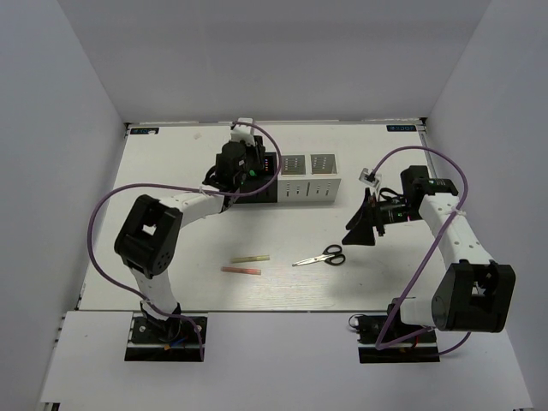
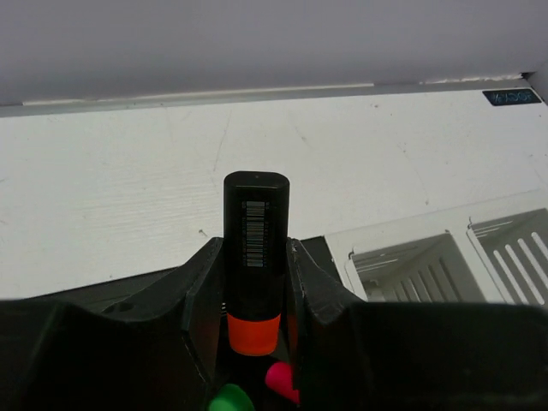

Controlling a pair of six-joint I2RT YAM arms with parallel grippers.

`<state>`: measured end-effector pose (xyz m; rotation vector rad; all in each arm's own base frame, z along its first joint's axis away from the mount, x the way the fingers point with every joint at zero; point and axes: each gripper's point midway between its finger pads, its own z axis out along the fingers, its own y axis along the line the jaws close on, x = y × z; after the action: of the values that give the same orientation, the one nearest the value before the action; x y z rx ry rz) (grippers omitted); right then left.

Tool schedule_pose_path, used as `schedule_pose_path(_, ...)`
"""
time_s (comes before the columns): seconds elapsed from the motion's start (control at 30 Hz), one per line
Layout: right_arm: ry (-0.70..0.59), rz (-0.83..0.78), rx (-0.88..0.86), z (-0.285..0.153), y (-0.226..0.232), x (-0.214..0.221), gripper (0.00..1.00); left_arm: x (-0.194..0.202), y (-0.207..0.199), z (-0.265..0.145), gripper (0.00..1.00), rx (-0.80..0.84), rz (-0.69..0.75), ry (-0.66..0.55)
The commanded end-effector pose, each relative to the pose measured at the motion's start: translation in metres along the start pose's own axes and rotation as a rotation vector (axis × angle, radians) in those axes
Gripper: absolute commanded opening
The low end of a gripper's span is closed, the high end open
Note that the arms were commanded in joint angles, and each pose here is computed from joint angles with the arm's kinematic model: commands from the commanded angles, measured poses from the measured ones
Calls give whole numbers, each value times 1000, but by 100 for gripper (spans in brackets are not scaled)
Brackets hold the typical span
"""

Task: Sort the stationery into containers
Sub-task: Place the pen in the storage box.

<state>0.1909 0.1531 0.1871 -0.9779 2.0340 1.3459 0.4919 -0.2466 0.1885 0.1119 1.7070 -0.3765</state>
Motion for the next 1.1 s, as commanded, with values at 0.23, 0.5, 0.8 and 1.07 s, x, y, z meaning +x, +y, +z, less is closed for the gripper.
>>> schedule_pose_path(0.23, -23, -11, 14, -2, 1, -7, 90, -36, -11, -10, 71, 51, -6, -55)
schedule_pose_path(0.5, -15, -19, 50, -2, -6, -6, 90, -68, -43, -19, 71, 169, 14, -67)
schedule_pose_path(0.8, 56, 77, -35, -3, -1, -2, 88, -37, -130, -149, 11, 550, 82, 338)
schedule_pose_path(1.07, 190, -11, -19, -7, -47, -3, 0, 63, -75, -278, 53, 471, 117, 800)
